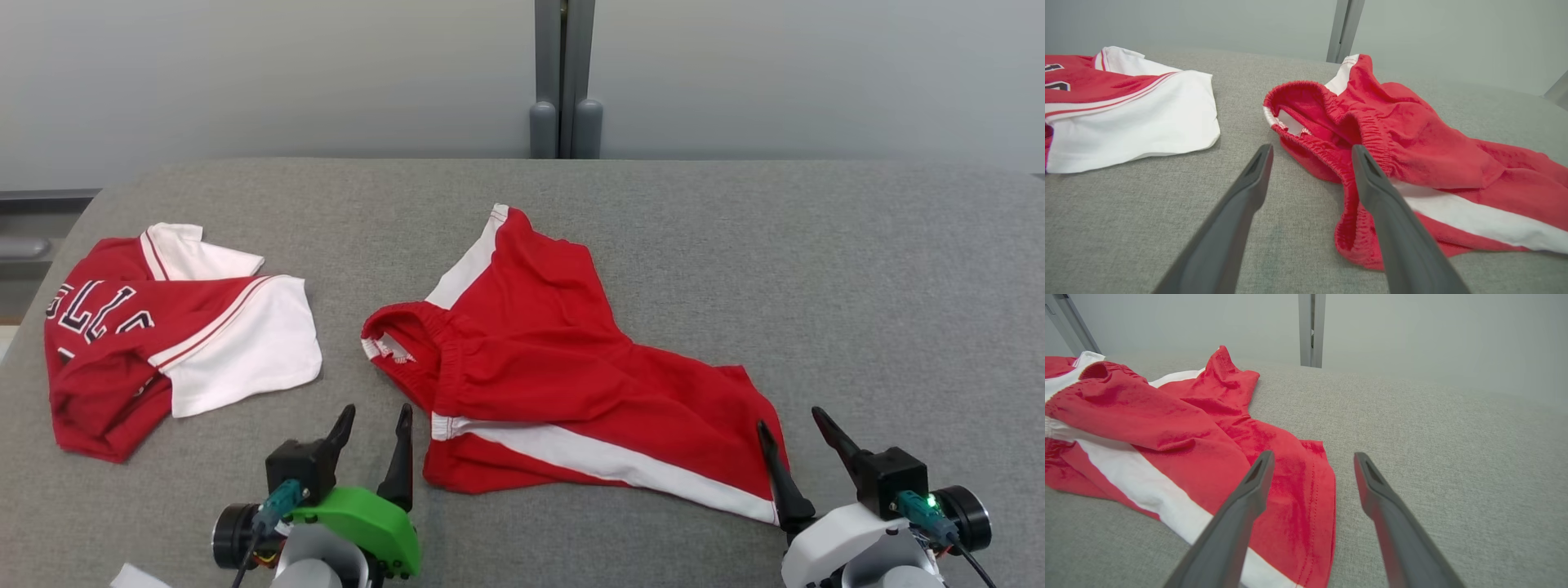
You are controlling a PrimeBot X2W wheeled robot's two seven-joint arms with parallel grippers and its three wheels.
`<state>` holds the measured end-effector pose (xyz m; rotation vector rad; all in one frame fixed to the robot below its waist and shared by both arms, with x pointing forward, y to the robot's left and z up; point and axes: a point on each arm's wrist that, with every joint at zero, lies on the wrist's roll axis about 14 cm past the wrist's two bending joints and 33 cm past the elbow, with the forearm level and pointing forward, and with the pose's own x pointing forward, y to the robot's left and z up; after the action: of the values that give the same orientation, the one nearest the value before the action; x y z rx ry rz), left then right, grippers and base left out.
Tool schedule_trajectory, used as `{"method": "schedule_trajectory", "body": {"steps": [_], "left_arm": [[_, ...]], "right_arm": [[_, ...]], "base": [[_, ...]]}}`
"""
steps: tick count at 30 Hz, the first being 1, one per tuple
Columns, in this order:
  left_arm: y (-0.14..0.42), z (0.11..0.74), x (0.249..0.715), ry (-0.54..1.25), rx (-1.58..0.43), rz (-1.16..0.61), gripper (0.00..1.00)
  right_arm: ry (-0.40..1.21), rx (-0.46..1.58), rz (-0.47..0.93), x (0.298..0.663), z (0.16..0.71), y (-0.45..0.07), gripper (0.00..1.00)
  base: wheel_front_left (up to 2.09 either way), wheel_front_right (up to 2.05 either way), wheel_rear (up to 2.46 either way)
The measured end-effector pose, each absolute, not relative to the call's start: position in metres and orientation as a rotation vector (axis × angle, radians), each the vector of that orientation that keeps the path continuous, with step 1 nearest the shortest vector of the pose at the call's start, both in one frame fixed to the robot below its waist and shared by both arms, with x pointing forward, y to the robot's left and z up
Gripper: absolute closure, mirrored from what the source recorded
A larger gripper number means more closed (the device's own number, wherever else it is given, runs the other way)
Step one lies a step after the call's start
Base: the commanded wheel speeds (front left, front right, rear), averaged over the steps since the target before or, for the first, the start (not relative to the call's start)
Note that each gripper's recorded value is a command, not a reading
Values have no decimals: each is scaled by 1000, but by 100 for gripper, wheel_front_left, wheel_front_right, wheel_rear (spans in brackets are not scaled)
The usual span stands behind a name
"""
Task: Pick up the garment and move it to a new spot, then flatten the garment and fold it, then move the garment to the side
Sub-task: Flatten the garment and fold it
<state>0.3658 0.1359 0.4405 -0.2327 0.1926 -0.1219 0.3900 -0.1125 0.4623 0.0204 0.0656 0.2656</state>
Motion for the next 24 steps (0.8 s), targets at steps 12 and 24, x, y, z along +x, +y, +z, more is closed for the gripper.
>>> {"method": "schedule_trajectory", "body": {"steps": [12, 24], "left_arm": [[143, 447, 337, 119, -83, -107, 0], [137, 435, 331, 151, -90, -128, 0]], "right_arm": [[75, 46, 185, 366, 459, -140, 0], [200, 63, 198, 350, 421, -134, 0]], "base": [[0, 0, 0], [0, 0, 0]]}}
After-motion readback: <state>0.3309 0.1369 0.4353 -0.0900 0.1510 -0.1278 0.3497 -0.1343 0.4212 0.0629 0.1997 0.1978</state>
